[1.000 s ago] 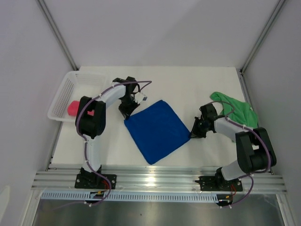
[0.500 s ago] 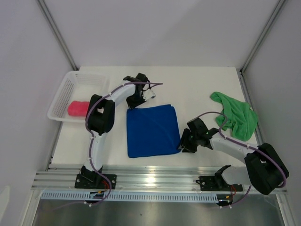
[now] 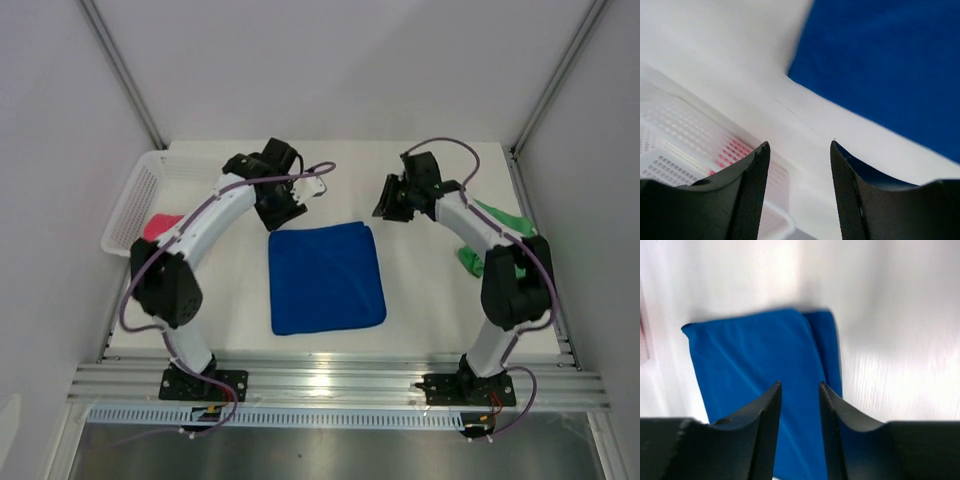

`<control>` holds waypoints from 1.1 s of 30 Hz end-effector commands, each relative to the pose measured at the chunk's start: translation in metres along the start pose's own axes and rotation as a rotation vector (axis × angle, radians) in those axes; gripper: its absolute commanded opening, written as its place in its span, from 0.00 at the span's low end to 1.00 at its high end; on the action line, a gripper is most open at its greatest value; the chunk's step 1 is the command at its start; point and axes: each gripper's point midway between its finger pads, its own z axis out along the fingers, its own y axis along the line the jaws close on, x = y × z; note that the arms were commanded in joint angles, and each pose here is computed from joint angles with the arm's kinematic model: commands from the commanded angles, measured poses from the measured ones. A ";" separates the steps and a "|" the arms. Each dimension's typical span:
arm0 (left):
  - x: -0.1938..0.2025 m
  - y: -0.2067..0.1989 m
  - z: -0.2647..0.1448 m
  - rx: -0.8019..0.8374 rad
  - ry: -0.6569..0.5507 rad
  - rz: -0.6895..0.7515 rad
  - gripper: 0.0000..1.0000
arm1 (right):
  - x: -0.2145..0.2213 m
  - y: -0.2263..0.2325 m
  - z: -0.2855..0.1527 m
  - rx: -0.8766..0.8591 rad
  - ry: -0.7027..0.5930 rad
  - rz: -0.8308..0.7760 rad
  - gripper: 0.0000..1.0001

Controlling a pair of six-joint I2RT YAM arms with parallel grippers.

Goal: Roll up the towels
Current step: Fold the towel

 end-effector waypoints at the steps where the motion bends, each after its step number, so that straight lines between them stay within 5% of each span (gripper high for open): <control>1: 0.025 -0.073 -0.041 0.179 -0.054 0.071 0.55 | -0.031 0.021 0.037 -0.092 0.004 -0.149 0.40; 5: 0.072 -0.152 -0.018 0.267 0.026 0.266 0.56 | -0.039 0.024 0.078 -0.130 0.036 -0.178 0.45; 10: 0.099 -0.197 0.011 0.296 0.049 0.374 0.57 | -0.030 0.014 0.109 -0.126 0.081 -0.188 0.44; 14: 0.104 -0.205 0.027 0.297 0.058 0.401 0.57 | -0.023 0.010 0.119 -0.131 0.101 -0.181 0.39; 21: 0.115 -0.235 0.038 0.399 0.064 0.422 0.59 | -0.018 0.001 0.123 -0.103 0.105 -0.164 0.09; 29: 0.114 -0.246 0.051 0.396 0.057 0.462 0.59 | -0.028 -0.005 0.107 -0.043 0.067 -0.189 0.02; 33: 0.116 -0.242 0.055 0.370 0.070 0.474 0.59 | -0.023 -0.014 0.113 -0.017 0.084 -0.197 0.15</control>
